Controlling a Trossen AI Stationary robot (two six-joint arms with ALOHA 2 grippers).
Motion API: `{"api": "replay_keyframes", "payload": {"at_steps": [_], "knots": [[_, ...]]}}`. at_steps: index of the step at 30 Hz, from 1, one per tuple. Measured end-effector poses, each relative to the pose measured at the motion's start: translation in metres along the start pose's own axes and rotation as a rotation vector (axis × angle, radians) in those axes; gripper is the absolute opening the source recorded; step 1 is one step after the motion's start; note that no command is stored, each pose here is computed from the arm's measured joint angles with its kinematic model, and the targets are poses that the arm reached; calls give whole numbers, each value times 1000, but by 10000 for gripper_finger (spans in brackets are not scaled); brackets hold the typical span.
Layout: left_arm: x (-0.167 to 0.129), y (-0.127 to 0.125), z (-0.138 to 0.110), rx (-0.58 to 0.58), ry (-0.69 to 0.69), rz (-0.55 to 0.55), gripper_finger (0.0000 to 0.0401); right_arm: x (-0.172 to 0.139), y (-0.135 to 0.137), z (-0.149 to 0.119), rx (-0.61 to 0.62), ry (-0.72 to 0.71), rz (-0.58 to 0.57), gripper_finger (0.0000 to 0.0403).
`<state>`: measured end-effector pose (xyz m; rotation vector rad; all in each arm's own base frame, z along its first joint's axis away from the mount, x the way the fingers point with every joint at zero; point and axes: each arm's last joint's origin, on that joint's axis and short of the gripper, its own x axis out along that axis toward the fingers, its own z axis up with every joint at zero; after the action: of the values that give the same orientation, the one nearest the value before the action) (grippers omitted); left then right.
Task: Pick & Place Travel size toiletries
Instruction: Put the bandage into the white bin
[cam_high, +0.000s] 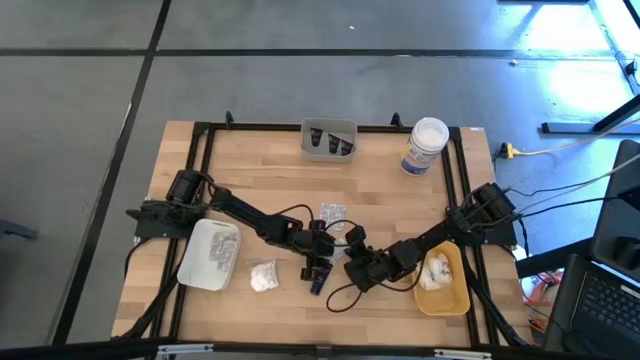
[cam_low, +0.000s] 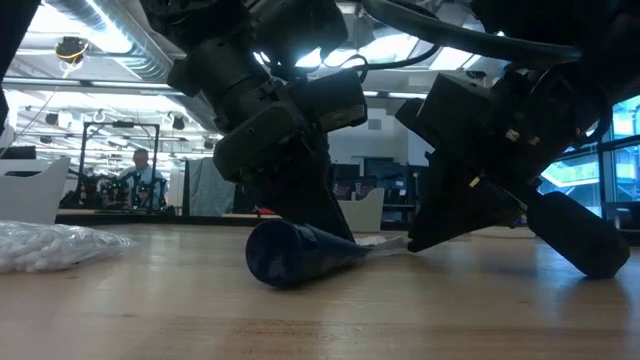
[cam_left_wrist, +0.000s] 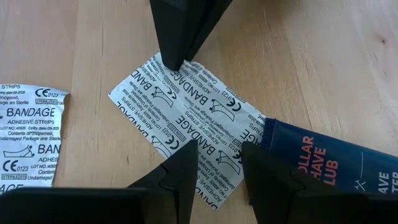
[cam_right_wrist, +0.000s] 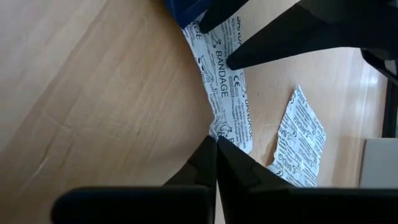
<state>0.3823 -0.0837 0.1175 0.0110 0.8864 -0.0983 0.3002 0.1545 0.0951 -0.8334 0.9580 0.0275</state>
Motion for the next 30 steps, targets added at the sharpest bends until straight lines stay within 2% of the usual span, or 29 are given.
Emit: {"api": "replay_keyframes", "payload": {"at_steps": [6, 17, 22, 30], "knots": [[-4, 0, -1, 40, 27, 8, 146, -6, -3, -1, 50, 8, 10, 3], [-32, 2, 1, 123, 104, 41, 246, -39, -13, 4, 204, -45, 56, 1], [-35, -4, 5, 175, 75, 44, 253, -49, -19, 5, 256, -68, 84, 1], [-37, -16, 10, 330, 1, 236, 253, -58, -24, 7, 300, -97, 138, 0]]}}
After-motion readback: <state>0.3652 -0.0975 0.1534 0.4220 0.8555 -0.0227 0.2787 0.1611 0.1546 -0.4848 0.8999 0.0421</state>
